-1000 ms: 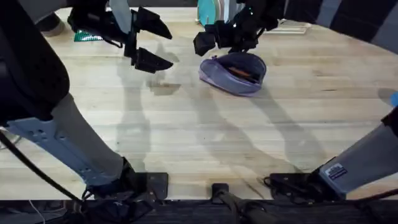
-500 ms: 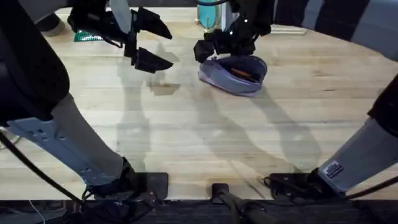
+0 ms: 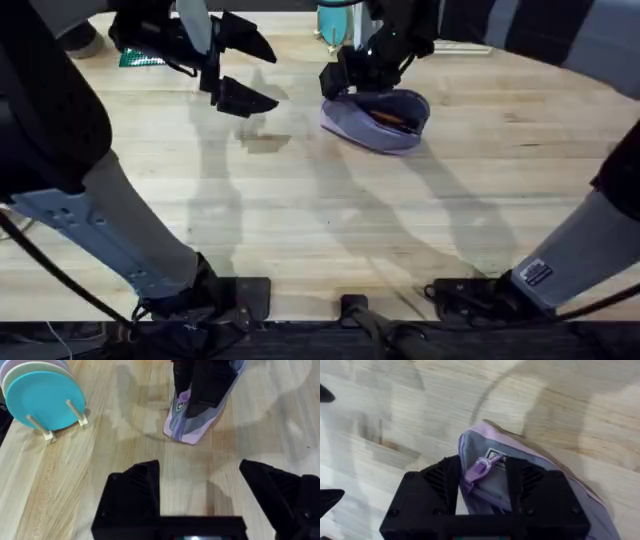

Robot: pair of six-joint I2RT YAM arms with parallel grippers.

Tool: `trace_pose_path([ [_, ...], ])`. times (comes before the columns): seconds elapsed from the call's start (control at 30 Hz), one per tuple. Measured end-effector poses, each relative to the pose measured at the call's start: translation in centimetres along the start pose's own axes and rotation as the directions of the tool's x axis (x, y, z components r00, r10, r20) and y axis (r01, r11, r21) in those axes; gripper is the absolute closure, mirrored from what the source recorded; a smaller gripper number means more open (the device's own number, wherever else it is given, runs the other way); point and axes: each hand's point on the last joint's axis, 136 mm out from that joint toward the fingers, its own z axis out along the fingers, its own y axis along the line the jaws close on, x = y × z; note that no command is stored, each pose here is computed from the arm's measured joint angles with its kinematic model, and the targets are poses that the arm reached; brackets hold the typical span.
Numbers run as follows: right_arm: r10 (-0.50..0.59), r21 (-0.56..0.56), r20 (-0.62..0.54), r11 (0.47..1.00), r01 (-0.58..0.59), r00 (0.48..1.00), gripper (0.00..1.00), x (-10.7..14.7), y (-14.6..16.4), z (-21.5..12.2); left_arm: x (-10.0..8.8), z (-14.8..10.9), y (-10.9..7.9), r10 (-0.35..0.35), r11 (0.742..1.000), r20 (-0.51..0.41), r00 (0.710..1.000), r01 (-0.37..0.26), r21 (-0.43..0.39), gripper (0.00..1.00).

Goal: Unzip the bag, pick up the pens from the table one at a time and place them inside, then zip the bag closed.

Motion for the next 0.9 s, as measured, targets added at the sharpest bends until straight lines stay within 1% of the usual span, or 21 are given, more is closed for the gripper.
trace_pose_path([
  [0.1,0.000,-0.002,-0.001,1.000,0.000,1.000,0.501,0.03,0.08,0.01,-0.01,-0.01,0.00,0.000,1.000,0.000,1.000,0.000,0.000,0.007],
  [0.17,0.002,-0.007,0.001,1.000,-0.002,1.000,0.538,-0.02,0.18,0.01,-0.01,0.00,0.00,0.000,1.000,0.000,1.000,0.000,0.000,0.007],
  [0.2,0.002,-0.010,0.002,1.000,-0.002,1.000,0.566,-0.05,0.24,0.01,0.00,0.00,0.00,0.000,1.000,0.000,1.000,0.000,0.000,0.007],
  [0.27,0.003,-0.016,0.006,1.000,-0.003,1.000,0.661,-0.15,0.40,0.01,0.00,0.00,0.00,0.000,1.000,0.000,1.000,0.000,0.000,0.007],
  [0.3,0.003,-0.020,0.008,1.000,-0.003,1.000,0.694,-0.20,0.51,0.01,0.00,0.00,0.00,0.000,1.000,0.000,1.000,0.000,0.000,0.007],
  [0.37,0.001,-0.024,0.011,1.000,-0.001,1.000,0.723,-0.26,0.62,0.02,0.00,0.00,0.00,0.000,1.000,0.000,1.000,0.000,0.000,0.007],
  [0.67,-0.001,-0.029,0.017,1.000,0.001,1.000,0.772,-0.40,0.75,0.02,0.00,0.00,0.00,0.000,1.000,0.000,1.000,0.000,0.000,0.008],
  [0.77,-0.001,-0.033,0.019,0.999,0.002,1.000,0.831,-0.47,0.83,0.00,0.00,0.00,0.00,0.000,1.000,0.000,1.000,0.000,0.000,0.007],
  [0.9,-0.002,-0.034,0.026,0.999,0.003,1.000,0.845,-0.74,0.94,-0.18,-0.01,-0.01,0.00,0.000,1.000,0.000,1.000,0.000,0.000,0.007],
])
